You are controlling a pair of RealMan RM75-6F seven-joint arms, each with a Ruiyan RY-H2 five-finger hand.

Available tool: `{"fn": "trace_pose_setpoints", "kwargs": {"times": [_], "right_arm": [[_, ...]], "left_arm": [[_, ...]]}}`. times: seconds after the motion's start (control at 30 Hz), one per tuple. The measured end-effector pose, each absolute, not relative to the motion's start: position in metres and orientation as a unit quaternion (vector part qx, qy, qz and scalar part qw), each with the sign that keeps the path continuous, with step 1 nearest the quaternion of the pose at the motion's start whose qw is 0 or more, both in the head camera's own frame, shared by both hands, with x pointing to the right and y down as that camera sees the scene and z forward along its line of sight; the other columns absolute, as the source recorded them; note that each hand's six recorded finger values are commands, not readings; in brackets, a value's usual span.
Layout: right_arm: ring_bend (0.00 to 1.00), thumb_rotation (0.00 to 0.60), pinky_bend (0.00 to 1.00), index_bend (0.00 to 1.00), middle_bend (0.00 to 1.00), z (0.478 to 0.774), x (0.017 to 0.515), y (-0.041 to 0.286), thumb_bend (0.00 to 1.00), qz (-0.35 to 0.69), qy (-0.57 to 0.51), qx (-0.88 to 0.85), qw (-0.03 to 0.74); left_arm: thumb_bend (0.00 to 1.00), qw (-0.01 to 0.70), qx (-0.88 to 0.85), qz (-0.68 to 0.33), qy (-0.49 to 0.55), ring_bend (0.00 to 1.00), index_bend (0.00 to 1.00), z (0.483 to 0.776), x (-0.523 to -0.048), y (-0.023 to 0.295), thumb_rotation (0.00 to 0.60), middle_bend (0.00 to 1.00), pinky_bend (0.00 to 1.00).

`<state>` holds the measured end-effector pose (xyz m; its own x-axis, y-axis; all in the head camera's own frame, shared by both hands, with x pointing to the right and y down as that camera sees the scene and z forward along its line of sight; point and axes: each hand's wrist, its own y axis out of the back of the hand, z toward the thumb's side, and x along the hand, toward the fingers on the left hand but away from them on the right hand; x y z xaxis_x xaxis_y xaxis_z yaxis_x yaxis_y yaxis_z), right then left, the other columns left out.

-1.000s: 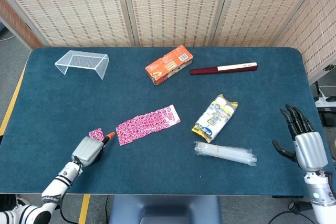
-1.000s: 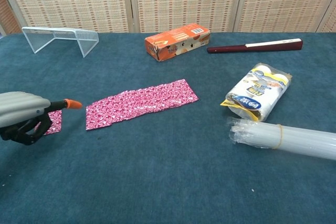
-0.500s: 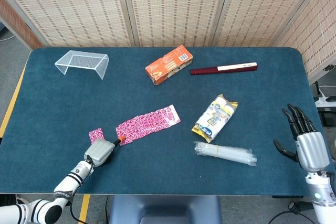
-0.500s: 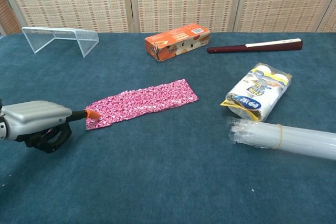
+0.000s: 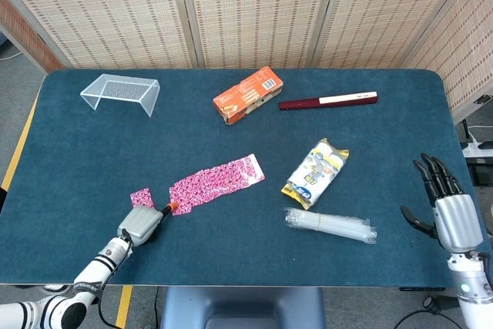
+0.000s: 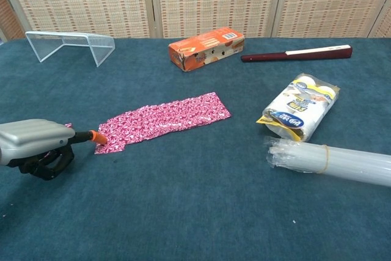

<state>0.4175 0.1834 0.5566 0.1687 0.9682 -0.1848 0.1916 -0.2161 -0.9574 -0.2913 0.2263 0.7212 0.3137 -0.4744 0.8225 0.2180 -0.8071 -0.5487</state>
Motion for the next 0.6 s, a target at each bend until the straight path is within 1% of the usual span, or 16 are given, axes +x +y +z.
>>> {"fn": "trace_pose_setpoints", "kwargs": {"times": [0.2, 0.33, 0.6], "right_arm": [[0.00, 0.600, 0.19, 0.00, 0.00, 0.556, 0.418, 0.183, 0.19, 0.454, -0.459, -0.633, 0.426], [0.00, 0.600, 0.19, 0.00, 0.00, 0.555, 0.418, 0.183, 0.19, 0.453, -0.460, -0.633, 0.426], [0.00, 0.600, 0.19, 0.00, 0.00, 0.554, 0.418, 0.184, 0.19, 0.451, -0.461, -0.633, 0.428]], "left_arm": [[0.83, 0.302, -0.751, -0.581, 0.085, 0.75, 0.18, 0.717, -0.294, 0.227, 0.600, 0.70, 0.74], [0.83, 0.304, -0.748, -0.583, 0.085, 0.75, 0.19, 0.710, -0.302, 0.234, 0.600, 0.71, 0.74], [0.83, 0.290, -0.741, -0.596, 0.113, 0.75, 0.20, 0.691, -0.326, 0.260, 0.600, 0.70, 0.74]]}}
